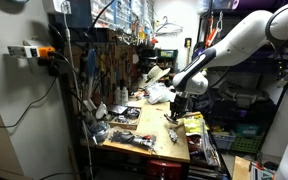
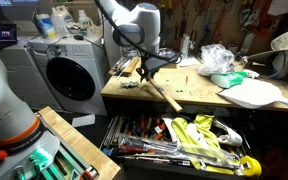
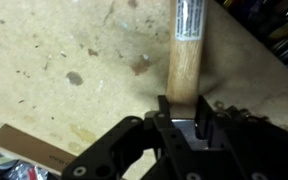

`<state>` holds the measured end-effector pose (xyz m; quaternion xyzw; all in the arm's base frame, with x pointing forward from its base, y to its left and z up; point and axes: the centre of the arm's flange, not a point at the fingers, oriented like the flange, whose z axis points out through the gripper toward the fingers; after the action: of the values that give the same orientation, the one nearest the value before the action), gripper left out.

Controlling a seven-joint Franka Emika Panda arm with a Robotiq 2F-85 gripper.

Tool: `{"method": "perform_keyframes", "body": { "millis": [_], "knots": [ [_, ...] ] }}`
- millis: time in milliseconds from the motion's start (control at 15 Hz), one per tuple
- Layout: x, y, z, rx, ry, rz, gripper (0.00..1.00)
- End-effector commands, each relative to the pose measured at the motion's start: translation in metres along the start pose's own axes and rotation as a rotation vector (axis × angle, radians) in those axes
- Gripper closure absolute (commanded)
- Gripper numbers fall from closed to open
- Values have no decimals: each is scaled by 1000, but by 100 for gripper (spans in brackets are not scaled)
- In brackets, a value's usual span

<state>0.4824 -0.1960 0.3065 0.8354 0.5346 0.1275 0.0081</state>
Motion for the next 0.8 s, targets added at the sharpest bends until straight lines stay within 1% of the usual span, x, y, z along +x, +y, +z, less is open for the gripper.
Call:
{"method": "perform_keyframes", "body": {
  "millis": [0, 133, 267, 400, 533, 733],
  "knots": [
    [31, 18, -30, -39, 20, -92, 92],
    [52, 22, -36, -63, 19, -156, 92],
    [73, 23, -36, -68, 5, -241, 92],
    [90, 21, -31, -68, -28, -315, 92],
    [102, 15, -22, -47, -51, -394, 92],
    [110, 9, -9, -10, -62, -498, 92]
  ]
}}
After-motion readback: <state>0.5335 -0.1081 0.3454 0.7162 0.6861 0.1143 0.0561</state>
